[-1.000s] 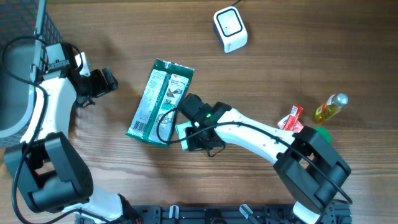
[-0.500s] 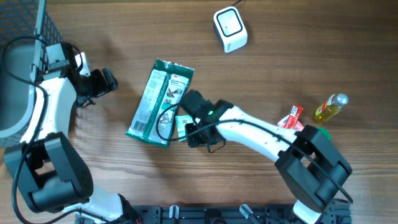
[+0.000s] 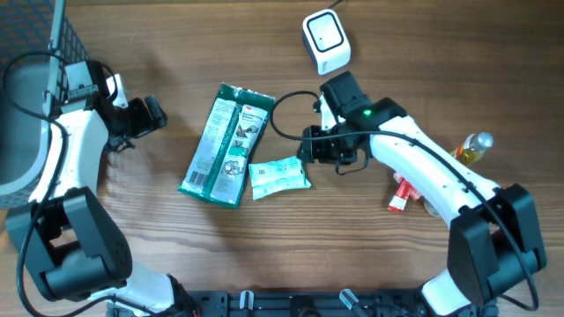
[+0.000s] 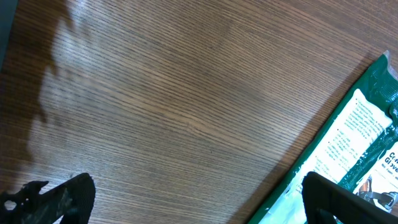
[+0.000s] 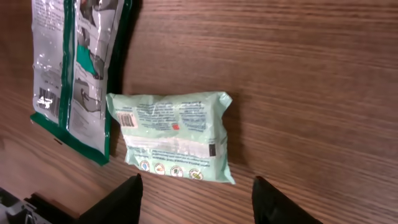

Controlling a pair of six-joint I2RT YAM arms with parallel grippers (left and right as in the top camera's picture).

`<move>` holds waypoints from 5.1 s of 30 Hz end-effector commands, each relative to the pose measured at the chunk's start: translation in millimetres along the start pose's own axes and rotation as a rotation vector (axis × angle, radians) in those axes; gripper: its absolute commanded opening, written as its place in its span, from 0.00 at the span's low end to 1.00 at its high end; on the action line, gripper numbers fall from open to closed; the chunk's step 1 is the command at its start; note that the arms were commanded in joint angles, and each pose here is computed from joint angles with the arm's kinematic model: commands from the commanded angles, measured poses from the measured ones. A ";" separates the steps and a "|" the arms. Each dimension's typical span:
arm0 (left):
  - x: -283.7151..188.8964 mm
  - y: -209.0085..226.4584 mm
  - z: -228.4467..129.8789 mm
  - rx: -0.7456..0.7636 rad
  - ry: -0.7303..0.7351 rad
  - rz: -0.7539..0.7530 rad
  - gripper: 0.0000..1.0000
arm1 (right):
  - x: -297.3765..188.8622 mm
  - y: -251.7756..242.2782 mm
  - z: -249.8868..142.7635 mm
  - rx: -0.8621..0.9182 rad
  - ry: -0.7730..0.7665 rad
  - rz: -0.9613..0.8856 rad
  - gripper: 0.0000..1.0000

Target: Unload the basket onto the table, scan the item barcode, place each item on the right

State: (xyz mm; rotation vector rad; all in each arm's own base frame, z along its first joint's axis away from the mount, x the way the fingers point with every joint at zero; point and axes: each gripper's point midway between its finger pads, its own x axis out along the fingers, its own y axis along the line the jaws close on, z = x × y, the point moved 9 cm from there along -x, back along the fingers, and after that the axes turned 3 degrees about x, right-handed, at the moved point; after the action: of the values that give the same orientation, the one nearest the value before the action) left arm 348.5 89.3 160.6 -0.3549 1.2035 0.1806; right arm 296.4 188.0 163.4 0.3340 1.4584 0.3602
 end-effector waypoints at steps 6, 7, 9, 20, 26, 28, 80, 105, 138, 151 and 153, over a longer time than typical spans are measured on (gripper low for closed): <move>3.4 3.5 -2.1 -0.003 0.013 -0.004 1.00 | 8.6 -13.5 -0.2 -0.038 -0.013 0.004 0.65; 3.4 3.5 -2.1 -0.003 0.013 -0.004 1.00 | 8.7 -13.2 0.5 -0.040 -0.017 0.007 0.64; 3.4 3.5 -2.1 -0.003 0.013 -0.004 1.00 | 9.4 -13.6 -0.9 -0.035 -0.006 0.007 0.64; 3.4 3.5 -2.1 -0.003 0.013 -0.004 1.00 | 55.7 -32.3 -18.7 0.097 0.086 0.079 0.60; 3.4 3.5 -2.1 -0.003 0.013 -0.004 1.00 | 74.4 -44.4 -33.2 0.156 0.078 0.129 0.52; 3.4 3.5 -2.1 -0.003 0.013 -0.004 1.00 | 78.1 -41.0 -35.0 0.130 0.074 0.214 0.52; 3.4 3.5 -2.1 -0.003 0.013 -0.004 1.00 | 13.9 1.6 -34.4 -0.308 -0.132 0.378 0.04; 3.4 3.5 -2.1 -0.003 0.013 -0.004 1.00 | 13.5 2.6 -35.1 -0.304 -0.124 0.392 0.05; 3.4 3.5 -2.1 -0.003 0.013 -0.004 1.00 | -212.5 28.0 79.0 -0.865 -0.651 -0.514 0.04; 3.4 3.5 -2.1 -0.003 0.013 -0.004 1.00 | -75.5 -1.6 201.6 -0.983 -0.641 -0.964 0.04; 3.4 3.5 -2.1 -0.003 0.013 -0.004 1.00 | -65.1 -0.3 210.7 -1.013 -0.662 -1.030 0.04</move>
State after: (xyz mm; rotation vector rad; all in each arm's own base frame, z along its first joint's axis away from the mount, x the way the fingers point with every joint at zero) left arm 348.4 89.3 160.5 -0.3544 1.2039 0.1807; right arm 492.2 154.6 242.7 -0.8720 0.5422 0.1711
